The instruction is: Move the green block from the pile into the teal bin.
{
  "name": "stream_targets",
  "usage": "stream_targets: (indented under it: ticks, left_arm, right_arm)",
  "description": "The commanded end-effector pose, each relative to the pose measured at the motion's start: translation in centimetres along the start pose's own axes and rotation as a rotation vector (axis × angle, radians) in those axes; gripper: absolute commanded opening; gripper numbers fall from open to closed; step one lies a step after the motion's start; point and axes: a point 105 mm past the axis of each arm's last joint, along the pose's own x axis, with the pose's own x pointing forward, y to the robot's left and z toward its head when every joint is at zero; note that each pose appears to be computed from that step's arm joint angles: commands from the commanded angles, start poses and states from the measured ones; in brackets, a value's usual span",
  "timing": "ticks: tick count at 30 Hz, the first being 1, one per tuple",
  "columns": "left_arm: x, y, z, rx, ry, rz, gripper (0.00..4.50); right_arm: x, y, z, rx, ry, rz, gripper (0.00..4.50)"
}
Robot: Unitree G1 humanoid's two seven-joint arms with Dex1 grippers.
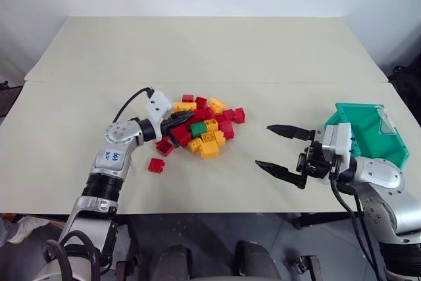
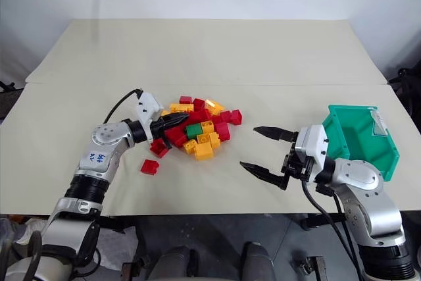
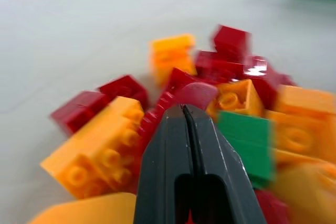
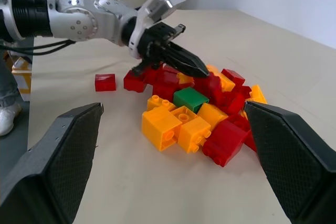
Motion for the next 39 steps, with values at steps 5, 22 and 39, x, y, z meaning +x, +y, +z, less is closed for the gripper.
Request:
stream_targets:
  ticks: [5, 22, 39]
  left_arm:
    - [-2.5, -1.6, 0.8, 0.060, -0.065, -0.136, 0.03]
    - [-3.2, -3.7, 3.3, 0.044, -0.034, -0.269, 0.20]
    - [0.8, -2.5, 0.9, 0.153, 0.239, -0.273, 3.07]
  right_arm:
    - [0.3, 0.8, 0.9, -0.030, -0.035, -0.005, 4.50]
    - [0.0, 1.3, 1.0, -0.010, -0.026, -0.008, 4.50]
    - [0.0, 0.7, 1.2, -0.027, -0.021, -0.029, 4.50]
